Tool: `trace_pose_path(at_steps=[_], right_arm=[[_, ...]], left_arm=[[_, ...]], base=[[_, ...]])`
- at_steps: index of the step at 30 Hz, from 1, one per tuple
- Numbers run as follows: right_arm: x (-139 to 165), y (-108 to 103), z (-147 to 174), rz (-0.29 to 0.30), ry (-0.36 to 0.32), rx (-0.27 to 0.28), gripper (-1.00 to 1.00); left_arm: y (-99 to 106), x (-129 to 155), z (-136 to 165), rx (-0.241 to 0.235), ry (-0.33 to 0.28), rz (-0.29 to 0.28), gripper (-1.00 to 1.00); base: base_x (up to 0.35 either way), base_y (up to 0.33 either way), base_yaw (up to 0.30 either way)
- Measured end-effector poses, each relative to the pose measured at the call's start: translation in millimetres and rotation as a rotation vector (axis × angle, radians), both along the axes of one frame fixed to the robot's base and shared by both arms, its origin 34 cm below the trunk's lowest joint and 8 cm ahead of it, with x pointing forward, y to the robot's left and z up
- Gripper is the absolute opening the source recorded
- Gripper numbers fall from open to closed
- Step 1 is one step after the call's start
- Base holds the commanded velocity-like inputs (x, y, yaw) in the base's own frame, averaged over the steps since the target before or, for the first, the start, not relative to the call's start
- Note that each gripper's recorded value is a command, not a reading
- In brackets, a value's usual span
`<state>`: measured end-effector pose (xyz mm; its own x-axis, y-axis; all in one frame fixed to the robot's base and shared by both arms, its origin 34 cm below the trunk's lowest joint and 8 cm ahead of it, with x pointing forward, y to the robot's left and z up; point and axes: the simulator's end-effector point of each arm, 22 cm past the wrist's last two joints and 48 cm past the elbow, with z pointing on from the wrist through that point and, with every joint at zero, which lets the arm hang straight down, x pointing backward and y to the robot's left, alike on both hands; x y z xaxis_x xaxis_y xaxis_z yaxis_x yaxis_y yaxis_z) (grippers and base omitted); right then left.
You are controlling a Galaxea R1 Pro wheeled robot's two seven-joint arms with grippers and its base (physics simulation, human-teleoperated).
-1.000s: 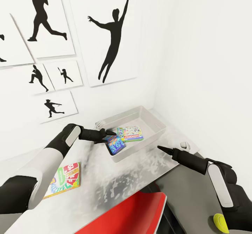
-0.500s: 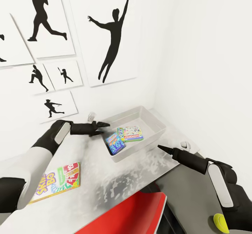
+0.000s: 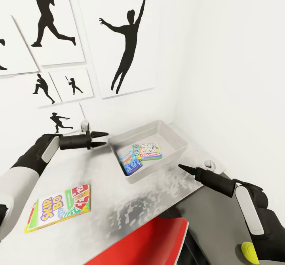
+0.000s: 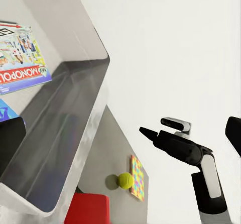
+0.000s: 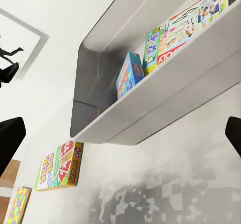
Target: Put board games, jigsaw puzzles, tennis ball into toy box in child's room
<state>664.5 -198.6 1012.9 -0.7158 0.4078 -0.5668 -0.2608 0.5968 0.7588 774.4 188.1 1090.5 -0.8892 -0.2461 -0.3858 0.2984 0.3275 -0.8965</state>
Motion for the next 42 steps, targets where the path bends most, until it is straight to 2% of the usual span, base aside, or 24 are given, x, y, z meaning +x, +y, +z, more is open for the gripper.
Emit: trace_pose_path(at_steps=[6, 7, 17, 23, 31, 42], right_arm=[[0, 0, 0, 0.0, 0.0, 0.0, 1.0], [0, 0, 0, 0.0, 0.0, 0.0, 1.0], [0, 0, 0, 0.0, 0.0, 0.002, 1.0], [0, 0, 4, 0.001, -0.006, 0.004, 1.0], [-1, 1, 10, 0.0, -0.019, 0.007, 1.0], [-1, 2, 20, 0.0, -0.037, 0.012, 1.0]], left_arm=[[30, -3, 13, -0.021, -0.02, 0.012, 1.0], [41, -5, 15, -0.021, -0.025, 0.02, 1.0], [100, -14, 22, 0.002, -0.032, 0.07, 1.0], [128, -32, 15, 0.0, -0.023, 0.086, 1.0], [149, -68, -7, -0.016, -0.031, 0.079, 1.0], [167, -129, -63, -0.047, -0.001, 0.088, 1.0]], base=[[0.0, 0.0, 0.0], [0.0, 0.0, 0.0], [0.0, 0.0, 0.0], [0.0, 0.0, 0.0], [0.0, 0.0, 0.0], [0.0, 0.0, 0.0]])
